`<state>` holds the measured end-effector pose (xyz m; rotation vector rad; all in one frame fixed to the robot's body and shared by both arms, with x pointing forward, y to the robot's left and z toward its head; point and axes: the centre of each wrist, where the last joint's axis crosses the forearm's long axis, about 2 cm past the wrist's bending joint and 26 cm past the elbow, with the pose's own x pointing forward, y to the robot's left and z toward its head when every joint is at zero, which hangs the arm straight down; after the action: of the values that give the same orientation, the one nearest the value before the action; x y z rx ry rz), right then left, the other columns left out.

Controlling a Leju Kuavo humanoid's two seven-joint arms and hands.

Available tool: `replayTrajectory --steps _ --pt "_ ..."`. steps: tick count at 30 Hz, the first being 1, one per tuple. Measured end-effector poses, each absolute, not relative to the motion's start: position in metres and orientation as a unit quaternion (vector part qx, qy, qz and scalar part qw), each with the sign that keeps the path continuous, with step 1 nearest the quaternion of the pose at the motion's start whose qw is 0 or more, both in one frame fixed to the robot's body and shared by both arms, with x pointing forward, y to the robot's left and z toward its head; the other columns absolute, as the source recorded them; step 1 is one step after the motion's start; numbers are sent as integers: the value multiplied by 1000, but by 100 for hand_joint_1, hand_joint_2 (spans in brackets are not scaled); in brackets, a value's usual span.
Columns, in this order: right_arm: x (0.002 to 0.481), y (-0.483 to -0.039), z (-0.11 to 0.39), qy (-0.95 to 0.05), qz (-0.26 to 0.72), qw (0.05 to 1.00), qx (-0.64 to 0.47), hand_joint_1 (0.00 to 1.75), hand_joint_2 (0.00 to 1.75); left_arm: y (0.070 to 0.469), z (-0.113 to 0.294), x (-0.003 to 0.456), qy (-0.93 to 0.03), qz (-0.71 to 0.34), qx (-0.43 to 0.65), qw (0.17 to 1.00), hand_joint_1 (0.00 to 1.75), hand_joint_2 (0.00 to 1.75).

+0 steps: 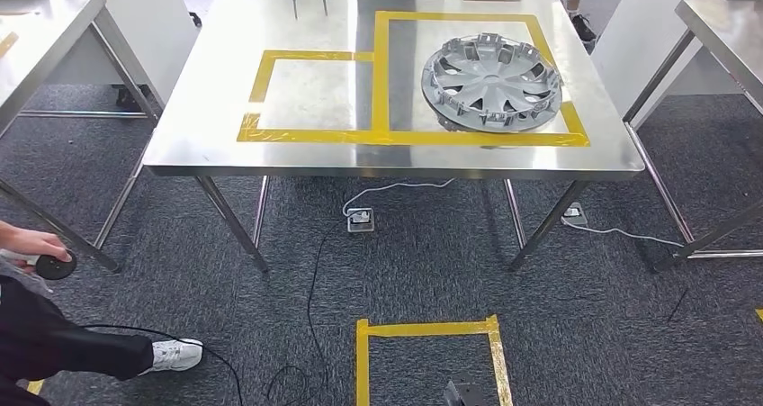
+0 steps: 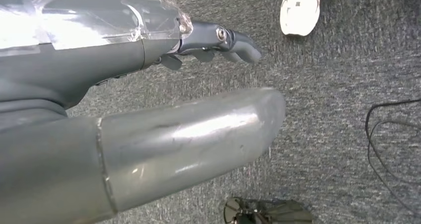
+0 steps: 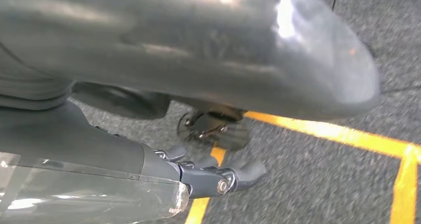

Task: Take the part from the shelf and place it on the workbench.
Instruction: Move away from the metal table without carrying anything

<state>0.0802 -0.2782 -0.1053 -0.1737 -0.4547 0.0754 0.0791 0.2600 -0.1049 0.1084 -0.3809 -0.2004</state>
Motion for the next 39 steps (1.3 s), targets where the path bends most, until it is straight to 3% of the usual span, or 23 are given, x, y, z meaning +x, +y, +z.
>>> replayTrajectory --steps 39 --pt "81 -281 -105 -233 36 967 -93 0 0 256 -104 81 -189 -98 50 976 0 0"
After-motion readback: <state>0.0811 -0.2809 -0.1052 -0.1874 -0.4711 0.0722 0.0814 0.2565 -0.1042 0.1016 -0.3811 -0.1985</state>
